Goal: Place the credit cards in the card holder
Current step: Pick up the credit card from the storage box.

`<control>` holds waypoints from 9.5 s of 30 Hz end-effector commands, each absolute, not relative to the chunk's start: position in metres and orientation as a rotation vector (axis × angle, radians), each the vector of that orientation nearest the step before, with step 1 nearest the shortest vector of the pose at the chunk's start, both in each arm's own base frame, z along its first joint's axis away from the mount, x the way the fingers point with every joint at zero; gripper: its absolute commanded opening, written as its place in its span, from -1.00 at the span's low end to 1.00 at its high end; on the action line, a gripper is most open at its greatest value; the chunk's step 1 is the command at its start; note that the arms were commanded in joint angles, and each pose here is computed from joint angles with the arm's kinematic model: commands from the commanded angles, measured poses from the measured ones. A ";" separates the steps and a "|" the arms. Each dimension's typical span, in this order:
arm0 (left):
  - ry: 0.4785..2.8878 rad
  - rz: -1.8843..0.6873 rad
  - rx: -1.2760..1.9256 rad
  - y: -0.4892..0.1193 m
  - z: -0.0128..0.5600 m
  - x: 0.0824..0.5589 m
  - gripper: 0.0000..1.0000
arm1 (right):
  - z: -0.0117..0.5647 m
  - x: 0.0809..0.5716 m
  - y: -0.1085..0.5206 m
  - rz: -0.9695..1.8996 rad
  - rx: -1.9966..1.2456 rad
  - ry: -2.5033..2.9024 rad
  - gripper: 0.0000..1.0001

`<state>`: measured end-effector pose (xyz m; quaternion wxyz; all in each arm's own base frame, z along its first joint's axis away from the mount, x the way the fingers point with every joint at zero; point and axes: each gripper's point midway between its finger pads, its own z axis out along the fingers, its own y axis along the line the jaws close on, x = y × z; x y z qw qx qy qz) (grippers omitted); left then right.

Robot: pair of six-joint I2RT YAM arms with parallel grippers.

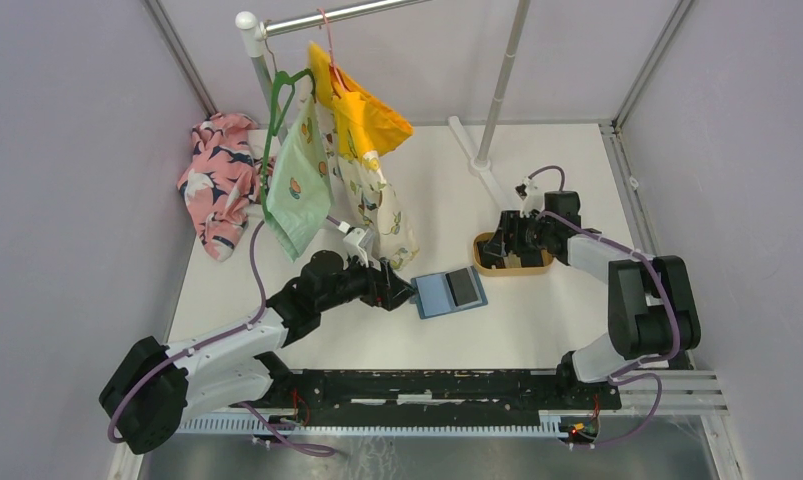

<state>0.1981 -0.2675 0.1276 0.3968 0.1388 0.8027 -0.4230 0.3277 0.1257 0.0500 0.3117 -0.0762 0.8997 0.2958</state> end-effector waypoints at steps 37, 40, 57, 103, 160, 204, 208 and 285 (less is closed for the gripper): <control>1.952 -1.088 0.377 -0.275 0.139 0.205 0.89 | 0.082 0.300 0.178 1.388 -0.091 2.236 -0.04; 1.955 -1.087 0.377 -0.275 0.138 0.205 0.89 | 0.075 0.300 0.179 1.358 -0.101 2.265 -0.07; 1.957 -1.087 0.380 -0.275 0.137 0.204 0.89 | 0.048 0.308 0.169 1.169 -0.208 2.374 0.04; 1.960 -1.082 0.374 -0.273 0.138 0.204 0.89 | 0.041 0.296 0.184 1.312 -0.261 2.415 0.04; 1.950 -1.087 0.385 -0.272 0.141 0.201 0.89 | 0.050 0.321 0.120 1.246 -0.042 2.386 -0.56; 1.703 -1.490 0.363 -0.330 0.162 0.183 0.64 | 0.163 0.206 0.227 1.637 -0.859 1.745 -1.00; 1.693 -1.530 0.355 -0.335 0.163 0.182 0.45 | 0.165 0.199 0.234 1.654 -0.902 1.729 -1.00; 1.939 -1.318 1.000 -0.350 0.117 0.141 -0.96 | 0.119 0.164 0.245 1.477 -1.442 1.635 -0.11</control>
